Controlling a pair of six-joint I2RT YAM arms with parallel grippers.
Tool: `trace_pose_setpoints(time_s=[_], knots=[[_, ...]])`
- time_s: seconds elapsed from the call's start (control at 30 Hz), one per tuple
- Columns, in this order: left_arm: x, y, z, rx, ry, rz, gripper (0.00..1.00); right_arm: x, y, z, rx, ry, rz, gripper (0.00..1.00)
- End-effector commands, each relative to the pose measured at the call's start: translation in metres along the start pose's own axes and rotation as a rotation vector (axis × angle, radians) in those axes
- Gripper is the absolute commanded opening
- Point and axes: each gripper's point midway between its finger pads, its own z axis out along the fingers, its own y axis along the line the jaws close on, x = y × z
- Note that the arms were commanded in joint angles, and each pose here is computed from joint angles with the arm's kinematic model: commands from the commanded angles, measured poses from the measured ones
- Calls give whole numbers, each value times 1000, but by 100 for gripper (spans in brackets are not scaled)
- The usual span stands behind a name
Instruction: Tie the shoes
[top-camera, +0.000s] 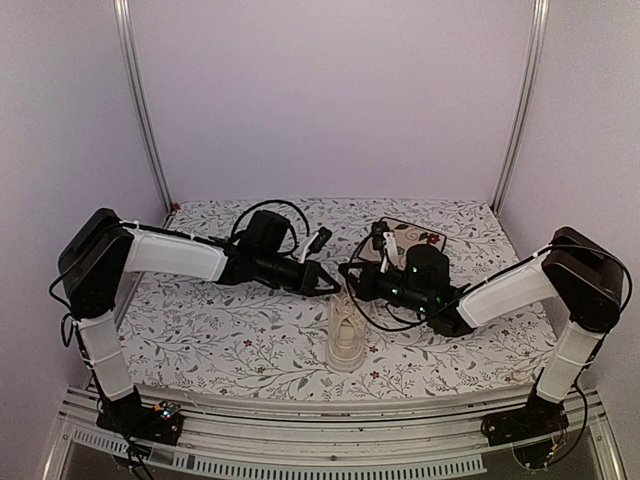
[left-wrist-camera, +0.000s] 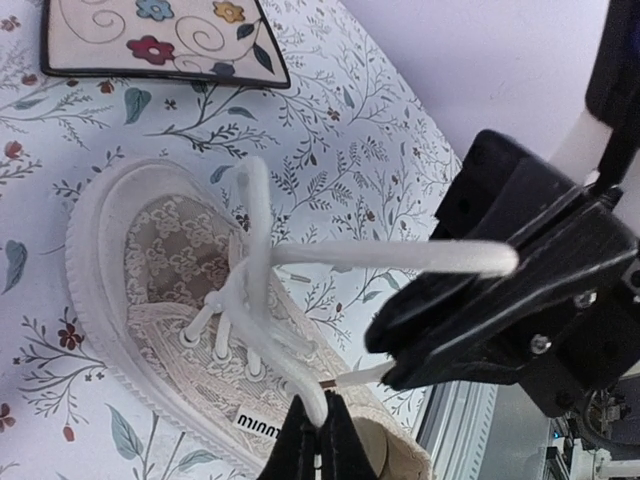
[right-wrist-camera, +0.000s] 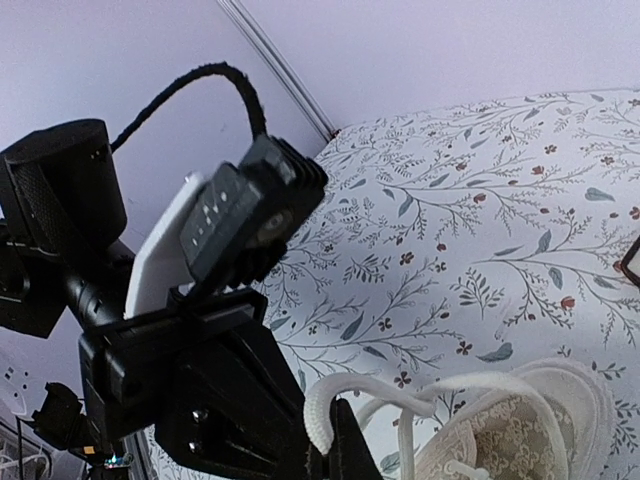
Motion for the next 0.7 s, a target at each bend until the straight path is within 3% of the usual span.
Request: trace_pose_setpoints(time_s=[0.0,0.2,0.67], knots=[[-5,-6,-5,3,-30,-3,0,-33,10,9,10,-97,-39,2],[-2,-3,-5,-5,-35,-28,0,-38,10,14,17,-113,-53,2],[-11,-7,-9,9,-70,-43,0,7,-3,15,16,-29,3,2]])
